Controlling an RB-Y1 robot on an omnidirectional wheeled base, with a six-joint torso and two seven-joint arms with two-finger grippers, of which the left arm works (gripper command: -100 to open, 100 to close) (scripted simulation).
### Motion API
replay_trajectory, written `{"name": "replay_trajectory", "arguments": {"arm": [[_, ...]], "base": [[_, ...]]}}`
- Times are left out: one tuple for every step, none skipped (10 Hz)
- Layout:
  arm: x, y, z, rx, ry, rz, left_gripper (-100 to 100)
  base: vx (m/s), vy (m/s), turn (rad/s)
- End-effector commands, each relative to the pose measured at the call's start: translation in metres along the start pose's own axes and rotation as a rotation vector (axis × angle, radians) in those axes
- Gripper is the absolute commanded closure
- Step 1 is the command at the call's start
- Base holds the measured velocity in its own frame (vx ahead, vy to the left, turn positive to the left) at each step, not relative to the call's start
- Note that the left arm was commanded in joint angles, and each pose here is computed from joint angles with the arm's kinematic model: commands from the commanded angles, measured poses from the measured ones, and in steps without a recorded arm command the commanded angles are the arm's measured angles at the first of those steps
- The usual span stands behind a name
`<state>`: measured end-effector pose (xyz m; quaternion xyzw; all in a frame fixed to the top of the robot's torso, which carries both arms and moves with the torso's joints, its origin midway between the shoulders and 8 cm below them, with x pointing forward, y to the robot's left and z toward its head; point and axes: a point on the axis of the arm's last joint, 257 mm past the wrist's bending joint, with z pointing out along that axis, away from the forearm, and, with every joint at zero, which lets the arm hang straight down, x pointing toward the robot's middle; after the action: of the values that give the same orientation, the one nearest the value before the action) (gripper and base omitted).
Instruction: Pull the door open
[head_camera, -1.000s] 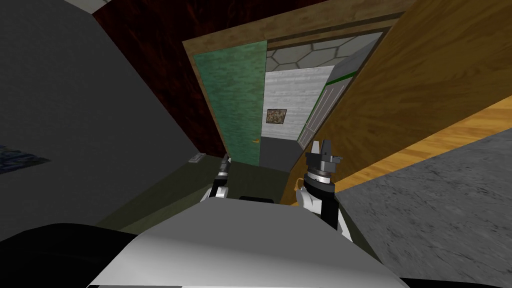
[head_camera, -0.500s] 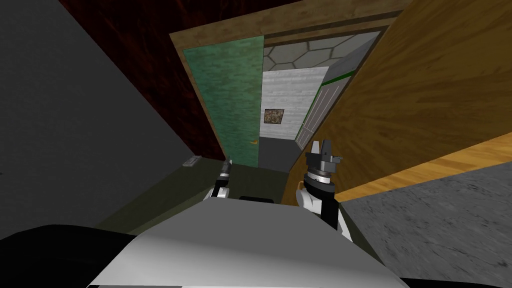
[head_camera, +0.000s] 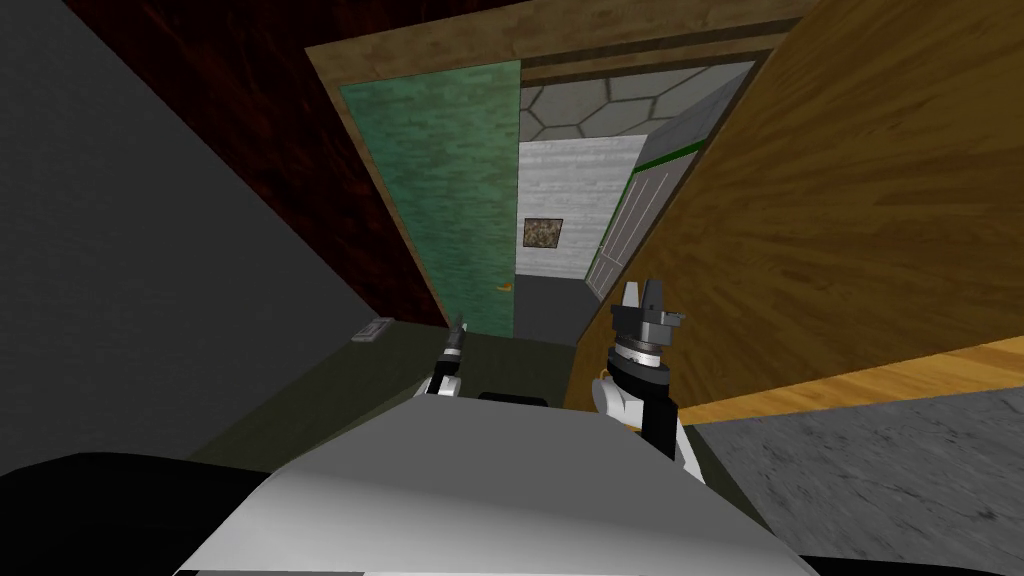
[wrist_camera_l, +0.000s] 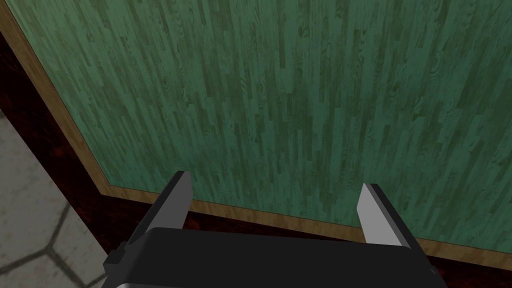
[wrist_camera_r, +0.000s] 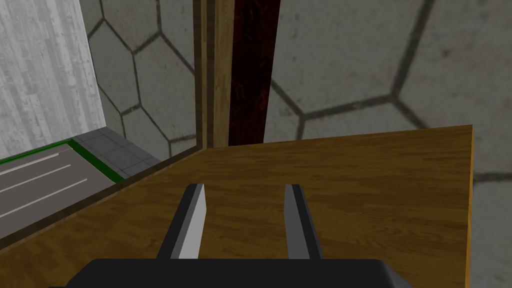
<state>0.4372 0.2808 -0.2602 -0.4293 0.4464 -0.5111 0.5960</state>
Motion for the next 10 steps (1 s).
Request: {"name": "replay_trajectory", "arguments": {"arm": [[0.005, 0.011, -0.0008, -0.017, 0.003, -0.004, -100], [0.007, 0.017, -0.0016, -0.028, 0.005, -0.006, -100], [0.009, 0.023, -0.0024, -0.038, 0.007, -0.008, -100], [0.012, 0.029, -0.0033, -0.048, 0.009, -0.011, -100], [0.014, 0.034, -0.0042, -0.058, 0.011, -0.013, -100], [0.016, 0.040, -0.0052, -0.068, 0.012, -0.016, -100], [0.019, 0.045, -0.0062, -0.078, 0.014, -0.019, -100], [0.022, 0.051, -0.0073, -0.088, 0.016, -0.022, -100], [0.024, 0.056, -0.0084, -0.097, 0.018, -0.025, -100], [0.027, 0.060, -0.0095, -0.106, 0.019, -0.028, -100]], "base": [[0.085, 0.014, -0.075], [0.082, 0.010, -0.071], [0.092, 0.021, -0.077], [0.100, 0.016, -0.069], [0.100, 0.014, -0.064], [0.088, 0.013, -0.059], [0.091, 0.017, -0.067], [0.090, 0.008, -0.067], [0.096, 0.002, -0.070], [0.104, 0.027, -0.046]]}}
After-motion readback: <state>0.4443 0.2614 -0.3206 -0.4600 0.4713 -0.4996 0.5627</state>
